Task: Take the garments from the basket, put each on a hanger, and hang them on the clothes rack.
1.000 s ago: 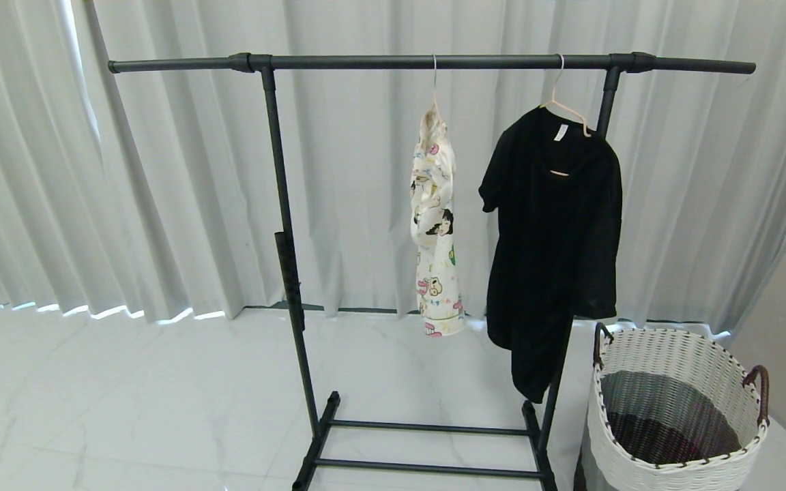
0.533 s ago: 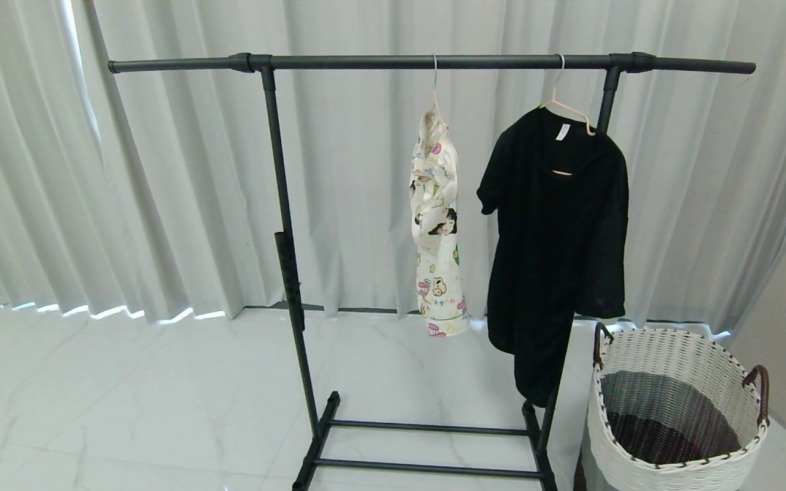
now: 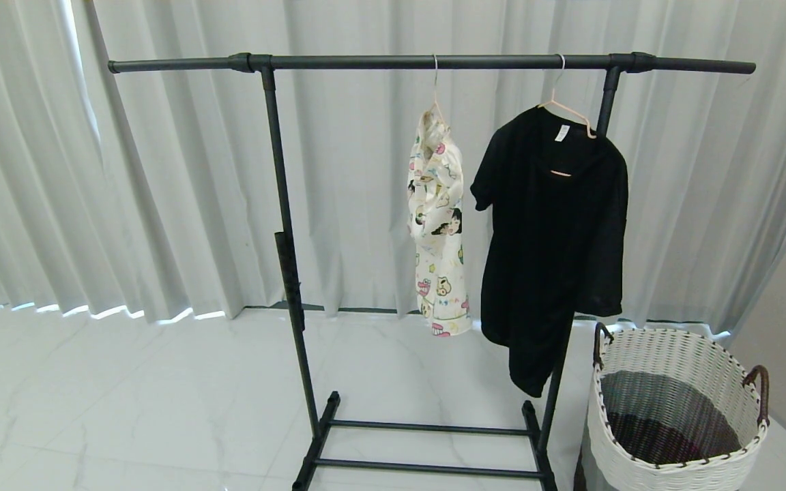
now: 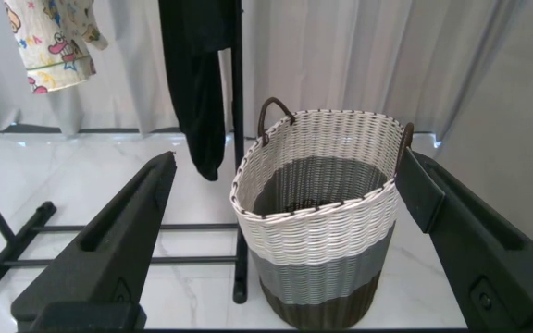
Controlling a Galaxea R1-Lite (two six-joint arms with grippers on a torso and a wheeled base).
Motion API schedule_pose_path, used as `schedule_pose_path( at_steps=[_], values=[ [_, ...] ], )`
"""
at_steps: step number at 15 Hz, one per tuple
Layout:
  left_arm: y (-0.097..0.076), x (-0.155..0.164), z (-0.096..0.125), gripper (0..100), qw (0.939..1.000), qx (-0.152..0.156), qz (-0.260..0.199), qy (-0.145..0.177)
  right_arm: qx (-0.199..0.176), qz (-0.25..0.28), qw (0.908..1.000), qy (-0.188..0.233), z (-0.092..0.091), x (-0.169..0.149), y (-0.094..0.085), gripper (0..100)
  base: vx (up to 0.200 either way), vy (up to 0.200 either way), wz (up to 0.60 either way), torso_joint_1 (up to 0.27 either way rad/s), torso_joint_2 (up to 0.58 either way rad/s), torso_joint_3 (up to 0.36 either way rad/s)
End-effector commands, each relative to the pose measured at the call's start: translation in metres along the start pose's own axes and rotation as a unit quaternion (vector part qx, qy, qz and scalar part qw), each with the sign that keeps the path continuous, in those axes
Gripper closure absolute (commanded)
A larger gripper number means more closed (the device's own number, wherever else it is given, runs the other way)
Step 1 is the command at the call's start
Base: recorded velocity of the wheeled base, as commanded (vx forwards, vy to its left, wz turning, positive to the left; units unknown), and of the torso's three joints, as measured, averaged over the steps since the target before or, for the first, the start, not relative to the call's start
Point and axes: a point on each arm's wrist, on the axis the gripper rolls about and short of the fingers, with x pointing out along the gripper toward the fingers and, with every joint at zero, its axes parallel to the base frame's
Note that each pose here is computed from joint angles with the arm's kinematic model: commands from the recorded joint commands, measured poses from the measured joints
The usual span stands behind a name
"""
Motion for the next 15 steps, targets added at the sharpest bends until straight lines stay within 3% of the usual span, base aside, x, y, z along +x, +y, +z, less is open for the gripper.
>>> schedule_pose_path(
  at_steps=[1,15],
  values=[
    [0.0,-0.0001,0.0001,0,1.0,0.0,-0.001,0.0,0.0,0.0,1.0,0.0,0.0,0.0,0.0,0,0.0,0.0,0.0,0.0,0.0,0.0],
    [0.0,0.0001,-0.0003,0,1.0,0.0,0.0,0.0,0.0,0.0,1.0,0.0,0.0,0.0,0.0,0,0.0,0.0,0.0,0.0,0.0,0.0]
  ],
)
